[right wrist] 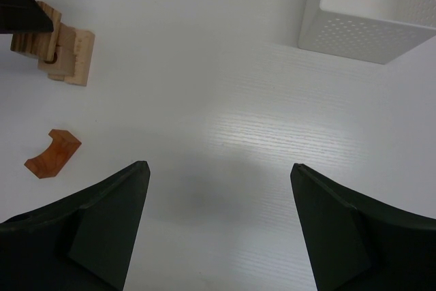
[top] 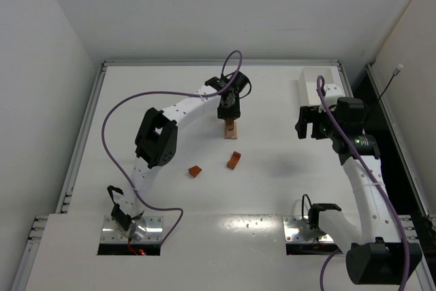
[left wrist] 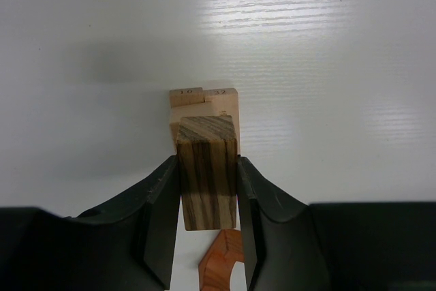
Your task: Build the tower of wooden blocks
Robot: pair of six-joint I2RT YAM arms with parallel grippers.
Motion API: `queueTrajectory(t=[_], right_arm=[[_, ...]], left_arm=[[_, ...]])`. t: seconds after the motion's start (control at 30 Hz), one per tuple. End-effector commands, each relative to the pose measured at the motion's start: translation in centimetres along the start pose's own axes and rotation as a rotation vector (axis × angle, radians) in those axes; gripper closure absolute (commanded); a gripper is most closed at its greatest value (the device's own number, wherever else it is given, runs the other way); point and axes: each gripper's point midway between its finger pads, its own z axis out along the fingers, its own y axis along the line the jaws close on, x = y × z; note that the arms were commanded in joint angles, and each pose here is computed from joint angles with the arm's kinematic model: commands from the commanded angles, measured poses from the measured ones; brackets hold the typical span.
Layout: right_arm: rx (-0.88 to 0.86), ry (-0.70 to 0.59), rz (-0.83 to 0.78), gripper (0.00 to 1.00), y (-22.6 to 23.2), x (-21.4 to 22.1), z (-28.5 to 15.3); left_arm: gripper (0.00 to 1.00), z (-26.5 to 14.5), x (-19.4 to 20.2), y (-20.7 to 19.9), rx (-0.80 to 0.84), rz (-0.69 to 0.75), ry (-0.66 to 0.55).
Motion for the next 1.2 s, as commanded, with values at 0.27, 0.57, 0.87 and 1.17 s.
queueTrajectory(t=[0.27,0.57,0.87,1.17], right_arm=[[-0.006,-0.047,0.009,0.18,0.1,-1.0,-0.2],[-0.007,-0.038,0.011,0.18,0.1,-0.8,0.0],[-0.007,-0.038,0.011,0.18,0.1,-0.8,0.0],[-0.007,-0.038,0.011,0.18,0.1,-0.8,0.0]], left_arm=[[1.00,1.3,-0.3,1.0,-0.013,-0.035,0.008],[1.00,1.4,0.1,0.8,0.002,-0.026,0.020],[1.00,1.7,0.5,0.3,0.025,-0.026,0.039],[0.74,2.1,1.1,0.8,0.012,-0.022,0.055]])
